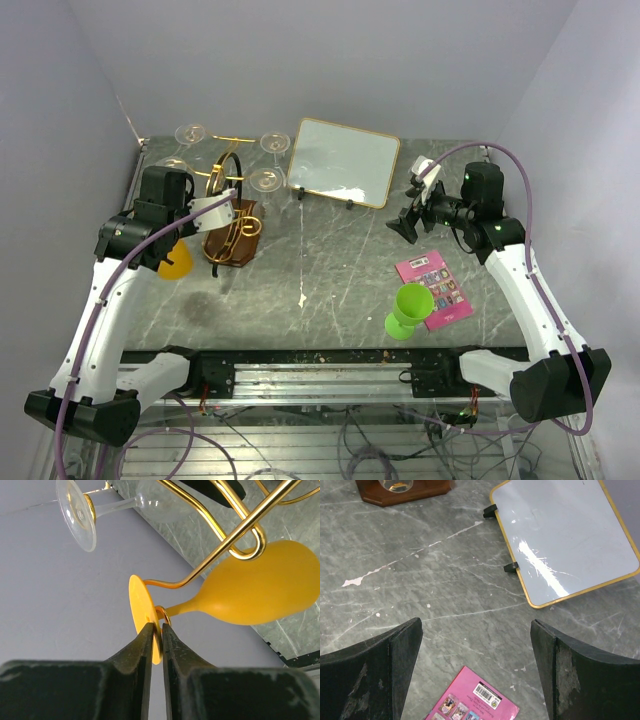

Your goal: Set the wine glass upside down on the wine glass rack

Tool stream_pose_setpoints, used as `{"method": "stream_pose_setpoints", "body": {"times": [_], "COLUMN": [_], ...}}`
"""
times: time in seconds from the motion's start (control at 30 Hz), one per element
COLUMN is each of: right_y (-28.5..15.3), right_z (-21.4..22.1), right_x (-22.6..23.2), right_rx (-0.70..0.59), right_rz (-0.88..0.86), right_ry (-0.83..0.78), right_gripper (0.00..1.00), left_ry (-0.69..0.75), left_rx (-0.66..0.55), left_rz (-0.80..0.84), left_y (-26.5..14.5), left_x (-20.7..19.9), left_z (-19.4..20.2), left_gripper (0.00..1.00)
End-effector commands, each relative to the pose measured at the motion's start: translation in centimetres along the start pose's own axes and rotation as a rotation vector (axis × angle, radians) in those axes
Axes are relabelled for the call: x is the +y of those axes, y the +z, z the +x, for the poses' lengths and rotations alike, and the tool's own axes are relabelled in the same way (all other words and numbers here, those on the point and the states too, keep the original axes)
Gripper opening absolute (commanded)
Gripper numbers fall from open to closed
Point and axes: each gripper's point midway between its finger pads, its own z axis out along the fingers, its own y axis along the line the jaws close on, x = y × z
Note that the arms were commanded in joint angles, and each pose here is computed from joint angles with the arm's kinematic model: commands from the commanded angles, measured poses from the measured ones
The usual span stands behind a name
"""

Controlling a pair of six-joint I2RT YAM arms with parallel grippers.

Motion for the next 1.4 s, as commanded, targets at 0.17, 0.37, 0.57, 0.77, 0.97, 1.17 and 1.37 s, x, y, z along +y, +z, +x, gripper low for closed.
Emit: {"method": "stream_pose_setpoints", "body": {"times": [0.17,0.37,0.57,0.77,0.97,1.17,1.37], "right_y": [0.0,0.0,-0.3,-1.5,-3.1,-4.5,-6.2], "right_z": [0.4,0.3,0.2,0.4,0.2,0.3,1.1], "right_x": [-0.1,-0.1,-0.4,-1.6,-1.6,0.8,3.6], "right_rx": [0.002,0.001,0.008,0.059,0.115,0.17,0.247], "right_rz": [-0.001,-0.001,0.015,0.098,0.124,0.023,-0.094], "right_ry": [-0.008,-0.01,-0.019,-0.056,-0.079,-0.076,-0.056], "right_gripper": [0.89,0.89,0.89,0.89,0.89,0.89,0.88], "left_ry": [-0.014,-0.021,-0.02,-0.022,-0.057,-0.176,-0.312], "left_rx": [-0.013,-0.015,-0.021,-0.048,-0.114,-0.273,-0.367], "left_rz": [0.026,0.026,0.029,0.034,0.019,-0.05,-0.116], "left_y": [0.0,-0.1,-0.2,-0.6,-1.8,-3.8,-4.6], "left_x": [-0.8,-0.8,-0.8,-0.7,0.2,2.7,5.1], "left_z": [0.1,0.0,-0.1,-0.4,-1.4,-4.0,-5.8], "left_gripper": [0.25,0.28,0.32,0.41,0.46,0.59,0.84]}}
